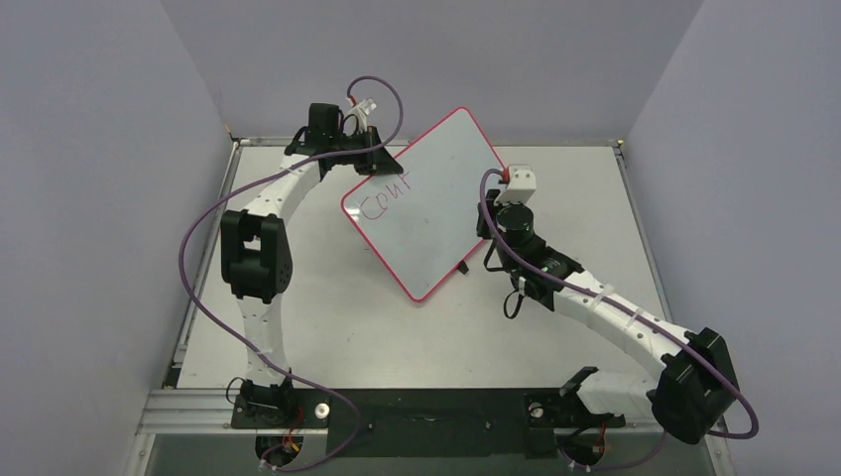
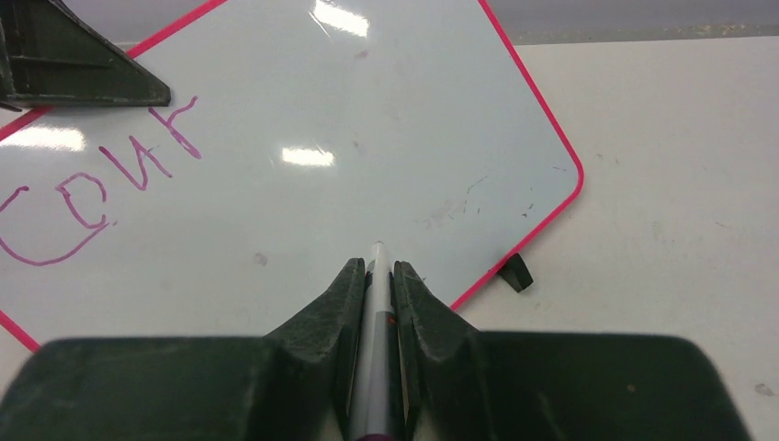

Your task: Write a sentence on the whiteboard

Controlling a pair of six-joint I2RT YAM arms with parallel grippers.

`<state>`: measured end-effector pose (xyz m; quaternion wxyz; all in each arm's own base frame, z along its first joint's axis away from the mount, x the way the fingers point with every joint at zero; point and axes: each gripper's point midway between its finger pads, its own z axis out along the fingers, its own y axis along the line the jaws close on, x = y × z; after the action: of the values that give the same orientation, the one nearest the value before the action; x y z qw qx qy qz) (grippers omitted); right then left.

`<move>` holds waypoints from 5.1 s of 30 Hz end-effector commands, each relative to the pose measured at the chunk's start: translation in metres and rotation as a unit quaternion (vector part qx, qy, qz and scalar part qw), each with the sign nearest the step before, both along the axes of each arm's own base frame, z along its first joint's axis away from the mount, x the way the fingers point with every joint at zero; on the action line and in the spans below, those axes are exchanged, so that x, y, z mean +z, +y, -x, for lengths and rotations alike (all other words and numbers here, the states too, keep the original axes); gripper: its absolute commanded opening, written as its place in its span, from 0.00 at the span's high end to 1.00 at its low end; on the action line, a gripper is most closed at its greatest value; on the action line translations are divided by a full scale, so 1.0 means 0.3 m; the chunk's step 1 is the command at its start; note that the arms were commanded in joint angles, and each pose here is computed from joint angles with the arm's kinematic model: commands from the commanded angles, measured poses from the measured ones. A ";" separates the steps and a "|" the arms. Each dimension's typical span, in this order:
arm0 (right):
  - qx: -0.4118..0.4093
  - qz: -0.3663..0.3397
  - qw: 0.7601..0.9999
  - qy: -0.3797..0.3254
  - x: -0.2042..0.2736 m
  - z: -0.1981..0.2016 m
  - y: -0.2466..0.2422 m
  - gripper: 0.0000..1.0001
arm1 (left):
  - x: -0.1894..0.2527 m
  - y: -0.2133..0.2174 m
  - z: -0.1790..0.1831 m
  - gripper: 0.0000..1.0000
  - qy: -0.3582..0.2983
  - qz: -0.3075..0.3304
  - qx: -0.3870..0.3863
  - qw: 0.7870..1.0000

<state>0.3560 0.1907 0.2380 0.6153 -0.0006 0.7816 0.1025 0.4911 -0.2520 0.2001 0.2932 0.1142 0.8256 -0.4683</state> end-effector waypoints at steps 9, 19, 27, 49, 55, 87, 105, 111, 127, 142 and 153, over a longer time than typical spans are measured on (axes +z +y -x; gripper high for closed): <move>0.026 -0.041 0.998 -0.038 0.108 0.013 -0.034 1.00 | 0.059 0.006 -0.061 1.00 -0.084 -0.037 0.023 0.996; 0.043 -0.073 0.995 -0.048 0.127 0.025 -0.019 1.00 | 0.050 -0.008 -0.058 1.00 -0.083 -0.042 0.018 0.995; 0.063 -0.110 0.991 -0.040 0.112 -0.001 -0.025 1.00 | 0.046 -0.012 -0.049 1.00 -0.083 -0.046 0.015 0.995; 0.109 -0.129 0.985 -0.040 0.095 -0.026 0.056 1.00 | 0.037 -0.073 -0.029 1.00 -0.082 -0.043 -0.012 0.996; 0.133 -0.147 0.979 -0.038 0.123 -0.063 0.170 1.00 | 0.037 -0.078 -0.021 1.00 -0.081 -0.044 -0.013 0.996; 0.112 -0.168 0.979 -0.032 0.129 -0.418 0.326 1.00 | 0.047 -0.081 -0.010 1.00 -0.086 -0.042 -0.018 0.995; 0.129 -0.163 0.978 -0.011 0.078 -0.438 0.371 1.00 | 0.046 -0.083 -0.010 1.00 -0.085 -0.042 -0.018 0.995; 0.141 -0.161 0.977 -0.005 0.061 -0.423 0.393 1.00 | 0.048 -0.080 -0.008 1.00 -0.086 -0.042 -0.017 0.995; 0.153 -0.141 0.978 0.019 -0.010 -0.373 0.387 1.00 | 0.049 -0.074 -0.012 1.00 -0.087 -0.044 -0.015 0.995; 0.115 -0.120 0.986 0.029 -0.029 -0.407 0.320 1.00 | 0.053 -0.071 -0.011 1.00 -0.088 -0.044 -0.015 0.995; 0.125 -0.121 0.984 0.026 0.007 -0.464 0.364 1.00 | 0.050 -0.073 -0.011 1.00 -0.088 -0.044 -0.015 0.995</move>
<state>0.4862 0.2967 0.2300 0.5652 -0.0149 0.7780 0.2739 0.4925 -0.2656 0.2062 0.3118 0.1323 0.8264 -0.4498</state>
